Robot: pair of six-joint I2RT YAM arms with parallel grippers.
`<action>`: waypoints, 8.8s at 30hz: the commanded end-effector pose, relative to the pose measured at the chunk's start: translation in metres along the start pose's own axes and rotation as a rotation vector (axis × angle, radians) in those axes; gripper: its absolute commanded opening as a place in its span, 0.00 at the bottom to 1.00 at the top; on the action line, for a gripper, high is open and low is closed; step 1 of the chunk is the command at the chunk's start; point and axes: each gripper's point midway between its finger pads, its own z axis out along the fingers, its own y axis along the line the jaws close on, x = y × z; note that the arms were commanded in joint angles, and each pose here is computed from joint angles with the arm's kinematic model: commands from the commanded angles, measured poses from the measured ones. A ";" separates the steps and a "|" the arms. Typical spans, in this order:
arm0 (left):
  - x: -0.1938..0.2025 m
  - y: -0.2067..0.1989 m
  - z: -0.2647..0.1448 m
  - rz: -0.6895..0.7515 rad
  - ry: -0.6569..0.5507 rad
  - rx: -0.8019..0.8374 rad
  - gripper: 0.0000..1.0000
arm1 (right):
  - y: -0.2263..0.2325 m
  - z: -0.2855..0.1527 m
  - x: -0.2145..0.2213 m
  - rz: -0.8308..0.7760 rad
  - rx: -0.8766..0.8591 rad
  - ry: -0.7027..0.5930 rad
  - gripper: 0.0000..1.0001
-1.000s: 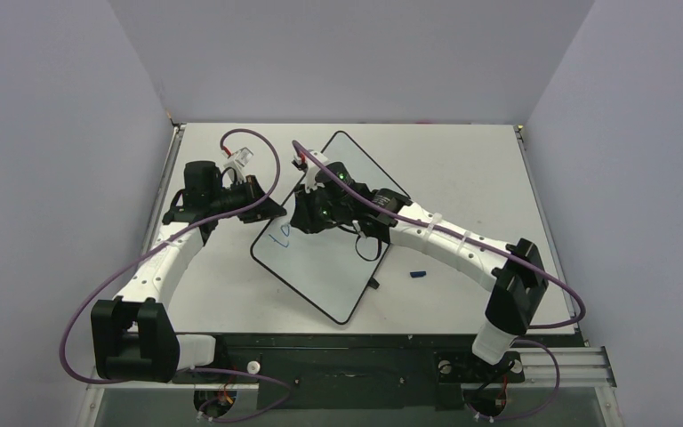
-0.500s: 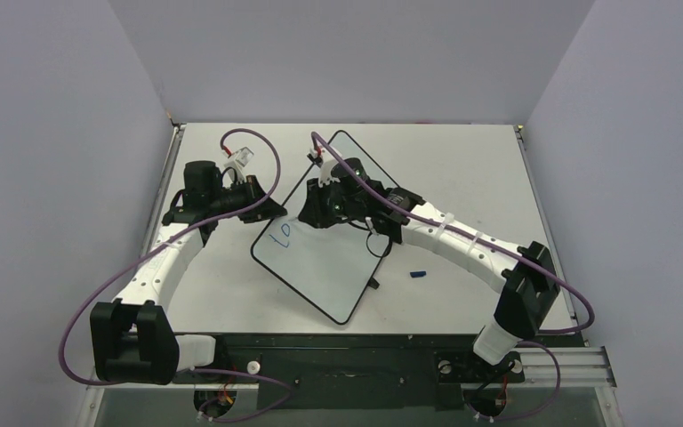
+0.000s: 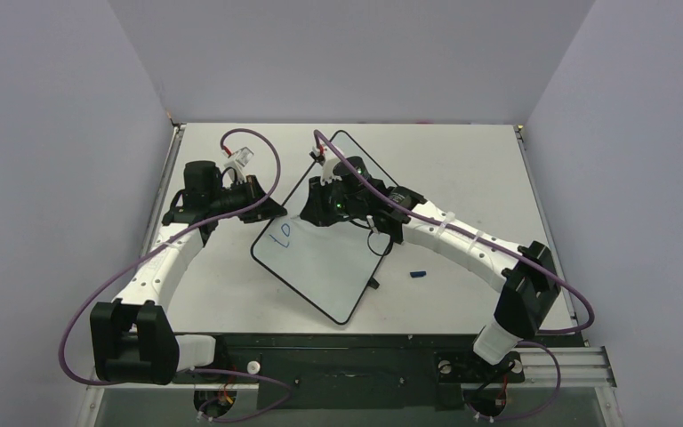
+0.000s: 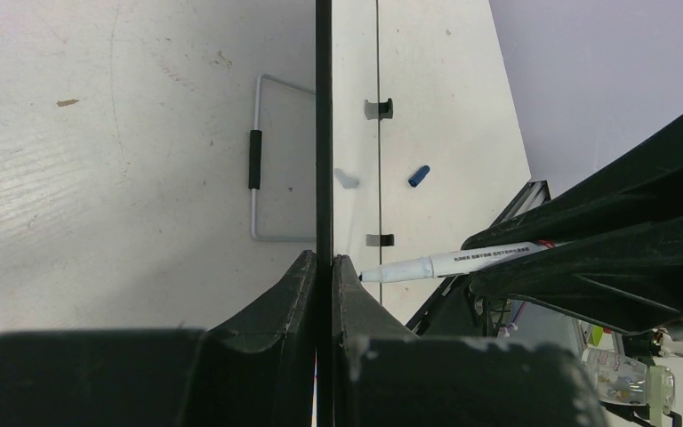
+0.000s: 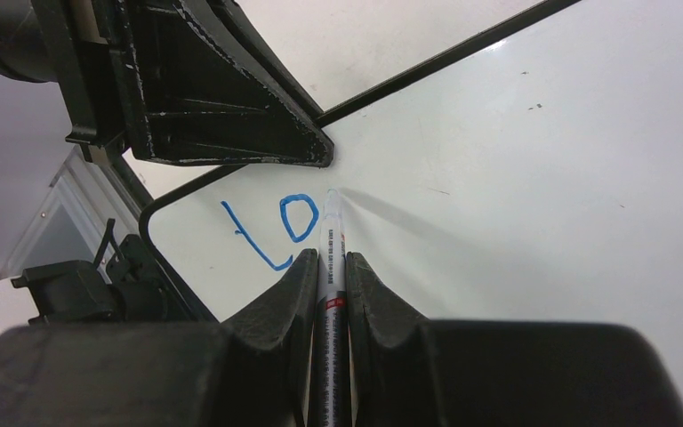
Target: Write a sentence on the whiteboard
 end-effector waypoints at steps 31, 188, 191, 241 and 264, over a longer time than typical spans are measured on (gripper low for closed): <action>-0.022 -0.011 -0.006 0.084 -0.085 0.005 0.00 | 0.000 0.011 0.000 0.004 -0.016 -0.016 0.00; -0.018 -0.016 -0.009 0.124 -0.073 0.021 0.00 | -0.022 0.017 0.006 -0.050 0.083 0.042 0.00; -0.018 -0.016 -0.009 0.123 -0.073 0.021 0.00 | -0.024 0.016 0.012 -0.048 0.088 0.051 0.00; -0.017 -0.016 -0.009 0.130 -0.071 0.016 0.00 | -0.048 -0.003 -0.030 -0.049 0.188 -0.028 0.00; -0.017 -0.016 -0.009 0.132 -0.071 0.014 0.00 | -0.058 -0.087 -0.048 -0.097 0.236 -0.181 0.00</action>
